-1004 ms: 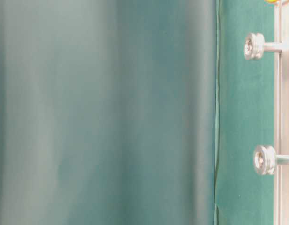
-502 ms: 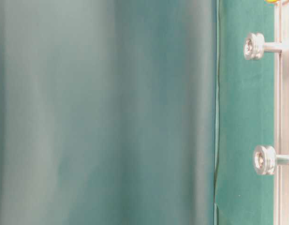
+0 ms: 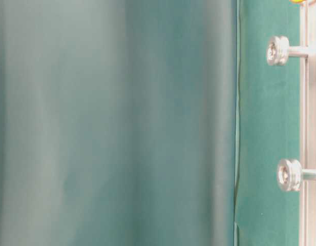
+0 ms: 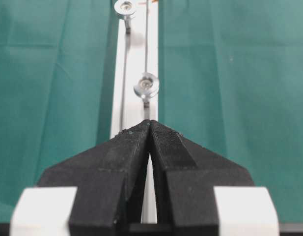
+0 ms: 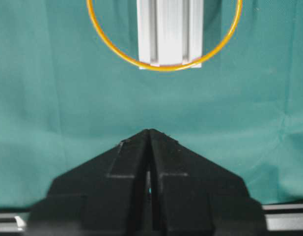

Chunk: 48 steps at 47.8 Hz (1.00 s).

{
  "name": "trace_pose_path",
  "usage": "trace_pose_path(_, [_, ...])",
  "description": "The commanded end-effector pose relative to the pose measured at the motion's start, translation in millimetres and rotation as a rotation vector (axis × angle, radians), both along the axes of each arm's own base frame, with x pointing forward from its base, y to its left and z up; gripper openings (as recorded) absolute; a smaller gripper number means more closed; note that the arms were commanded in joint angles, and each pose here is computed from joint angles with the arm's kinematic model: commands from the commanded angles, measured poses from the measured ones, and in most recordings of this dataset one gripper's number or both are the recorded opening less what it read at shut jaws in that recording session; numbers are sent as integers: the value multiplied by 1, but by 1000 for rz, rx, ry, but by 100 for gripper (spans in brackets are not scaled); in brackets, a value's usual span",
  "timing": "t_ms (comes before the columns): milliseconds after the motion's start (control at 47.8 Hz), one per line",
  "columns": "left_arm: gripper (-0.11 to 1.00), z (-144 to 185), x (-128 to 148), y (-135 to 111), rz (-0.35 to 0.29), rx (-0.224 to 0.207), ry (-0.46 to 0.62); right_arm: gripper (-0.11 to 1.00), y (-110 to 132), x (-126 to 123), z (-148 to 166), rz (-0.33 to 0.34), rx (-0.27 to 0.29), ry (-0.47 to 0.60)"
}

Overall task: Hook the rubber onto the shaft.
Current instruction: 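Open the right gripper and lower it over the band's edge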

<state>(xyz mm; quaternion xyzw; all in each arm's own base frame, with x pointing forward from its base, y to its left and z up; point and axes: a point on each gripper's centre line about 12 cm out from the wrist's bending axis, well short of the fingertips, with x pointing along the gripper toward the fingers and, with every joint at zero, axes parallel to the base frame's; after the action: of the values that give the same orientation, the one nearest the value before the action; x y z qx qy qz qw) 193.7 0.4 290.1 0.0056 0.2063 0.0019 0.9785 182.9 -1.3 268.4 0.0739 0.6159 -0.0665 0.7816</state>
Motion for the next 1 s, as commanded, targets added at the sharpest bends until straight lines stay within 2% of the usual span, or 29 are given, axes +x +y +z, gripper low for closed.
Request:
trace_pose_path(0, [0, 13, 3, 0, 0, 1, -31, 17, 0, 3, 8, -2, -2, -23])
trace_pose_path(230, [0, 13, 3, 0, 0, 1, -32, 84, -1, 4, 8, -3, -7, -29])
trace_pose_path(314, [0, 13, 3, 0, 0, 3, -31, 98, -2, 4, 7, -2, -13, -25])
trace_pose_path(753, [0, 13, 3, 0, 1, 1, -32, 99, -2, 5, 7, -4, -15, -25])
trace_pose_path(983, [0, 13, 3, 0, 0, 1, -32, 99, -2, 21, 4, -5, -12, -55])
